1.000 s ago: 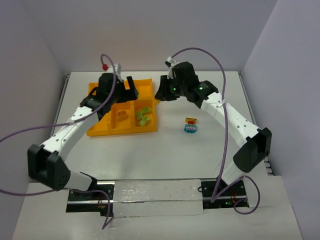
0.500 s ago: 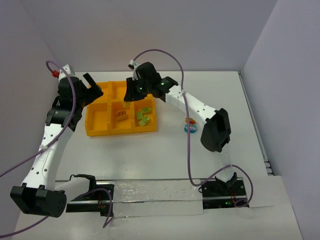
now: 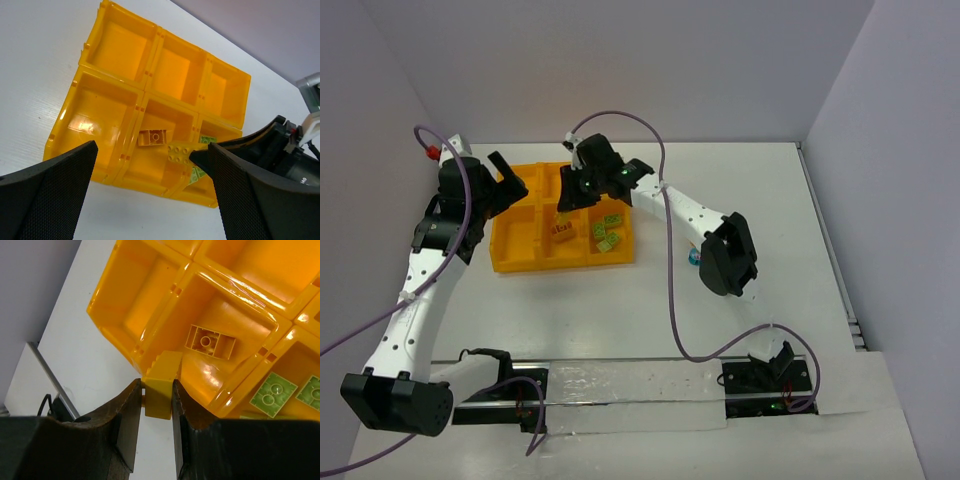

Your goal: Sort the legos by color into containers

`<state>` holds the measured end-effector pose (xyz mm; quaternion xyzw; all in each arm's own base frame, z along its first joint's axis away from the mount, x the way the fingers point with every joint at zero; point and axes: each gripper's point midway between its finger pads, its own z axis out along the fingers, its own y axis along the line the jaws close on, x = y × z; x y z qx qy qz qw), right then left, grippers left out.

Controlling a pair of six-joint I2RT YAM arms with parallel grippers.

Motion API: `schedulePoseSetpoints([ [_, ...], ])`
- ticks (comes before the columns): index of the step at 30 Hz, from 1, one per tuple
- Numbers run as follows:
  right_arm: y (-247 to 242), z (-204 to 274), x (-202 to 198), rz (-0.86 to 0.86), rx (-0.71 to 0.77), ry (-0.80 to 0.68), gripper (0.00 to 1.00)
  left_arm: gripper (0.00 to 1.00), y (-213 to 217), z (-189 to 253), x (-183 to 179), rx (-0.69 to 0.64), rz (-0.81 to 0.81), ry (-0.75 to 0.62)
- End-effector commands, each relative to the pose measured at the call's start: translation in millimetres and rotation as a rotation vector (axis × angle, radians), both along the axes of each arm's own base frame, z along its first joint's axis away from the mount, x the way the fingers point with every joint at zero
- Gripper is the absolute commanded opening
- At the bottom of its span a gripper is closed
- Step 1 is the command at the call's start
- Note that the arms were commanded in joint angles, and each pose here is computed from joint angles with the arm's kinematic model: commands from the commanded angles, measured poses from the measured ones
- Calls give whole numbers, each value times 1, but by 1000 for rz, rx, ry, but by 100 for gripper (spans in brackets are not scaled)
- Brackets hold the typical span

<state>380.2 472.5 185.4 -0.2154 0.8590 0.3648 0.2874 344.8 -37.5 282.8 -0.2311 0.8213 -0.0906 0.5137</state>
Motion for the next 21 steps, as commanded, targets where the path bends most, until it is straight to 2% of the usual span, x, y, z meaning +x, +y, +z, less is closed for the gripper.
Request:
schedulePoseSetpoints([
  [1,15,18,3,6,46,-35,63,99,-1,8,-2,-22,-4,-27],
  [2,15,19,3,3,44,-36,64,99,-1,7,-2,-22,-3,-23],
  [5,12,32,5,-5,48,-63,77,99,-1,10,-1,-27,0,-30],
  [12,-20,83,6,-74,41,-177,78,99,-3,9,0,-39,-1,-32],
  [16,-70,111,6,-167,39,-224,77,99,-5,9,0,-49,-14,-35],
  [18,-98,104,6,-218,21,-224,77,99,-6,9,-1,-50,-18,-38],
  [19,-120,124,6,-259,47,-255,77,99,-7,8,-1,-50,-23,-37],
  [21,-161,127,7,-342,42,-277,77,99,-7,8,0,-51,-26,-40],
])
